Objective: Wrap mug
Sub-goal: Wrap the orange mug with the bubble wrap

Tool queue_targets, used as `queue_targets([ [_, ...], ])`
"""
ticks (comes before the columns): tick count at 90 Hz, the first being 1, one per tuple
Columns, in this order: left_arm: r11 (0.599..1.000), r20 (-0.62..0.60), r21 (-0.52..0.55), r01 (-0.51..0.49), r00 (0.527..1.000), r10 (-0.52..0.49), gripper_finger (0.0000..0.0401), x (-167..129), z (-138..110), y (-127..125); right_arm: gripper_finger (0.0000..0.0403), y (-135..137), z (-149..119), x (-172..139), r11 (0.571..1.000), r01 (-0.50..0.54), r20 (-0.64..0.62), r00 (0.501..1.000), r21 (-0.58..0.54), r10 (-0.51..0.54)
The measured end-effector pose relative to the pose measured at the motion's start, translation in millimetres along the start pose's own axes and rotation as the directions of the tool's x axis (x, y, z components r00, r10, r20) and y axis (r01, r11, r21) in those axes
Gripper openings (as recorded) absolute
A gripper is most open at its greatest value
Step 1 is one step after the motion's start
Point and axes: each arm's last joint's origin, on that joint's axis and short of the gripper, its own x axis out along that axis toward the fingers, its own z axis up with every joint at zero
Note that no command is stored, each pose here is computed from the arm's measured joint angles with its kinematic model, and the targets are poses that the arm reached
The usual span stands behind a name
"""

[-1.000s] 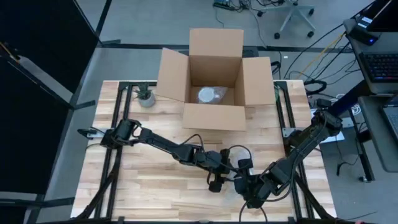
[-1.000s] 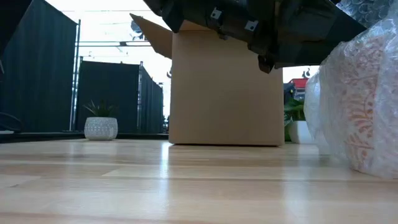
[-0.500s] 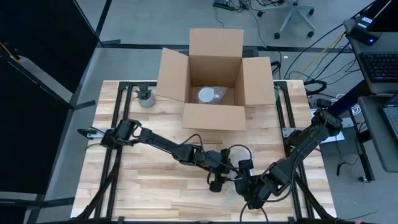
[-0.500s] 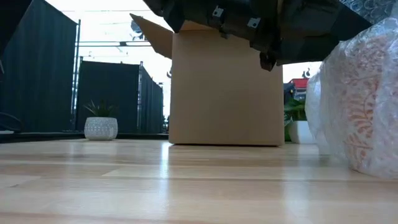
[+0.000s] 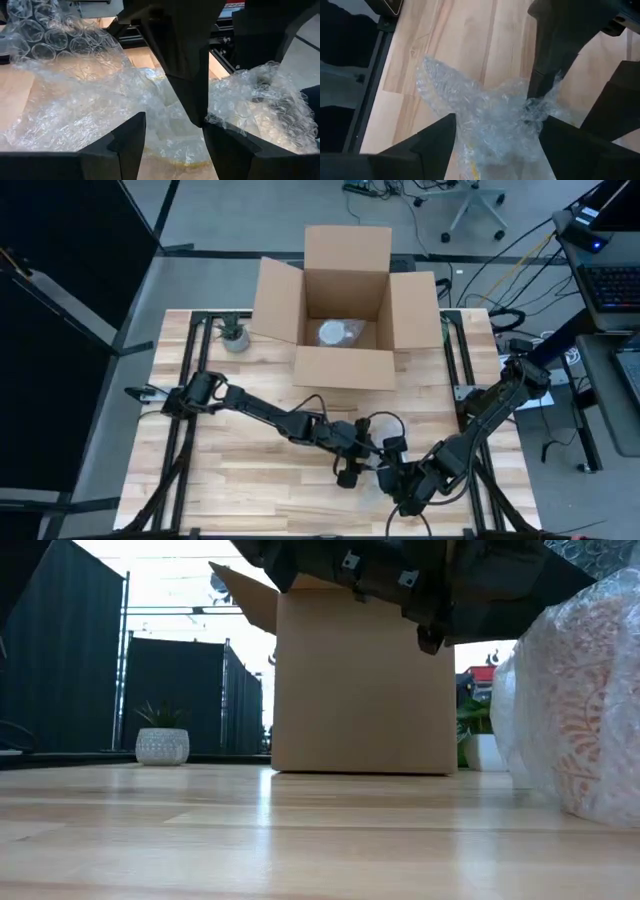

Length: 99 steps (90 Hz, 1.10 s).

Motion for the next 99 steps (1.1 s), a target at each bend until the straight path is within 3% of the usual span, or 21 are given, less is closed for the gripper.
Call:
queue_targets([
  [99,0.999,0.020,-0.025,0.023,1.000,-0.023,0.0183,-0.4,2.2,1.3,0.0258,7.7,-5.7,-4.1,0.998,0.062,0.036,0.997,0.016,-0.063],
])
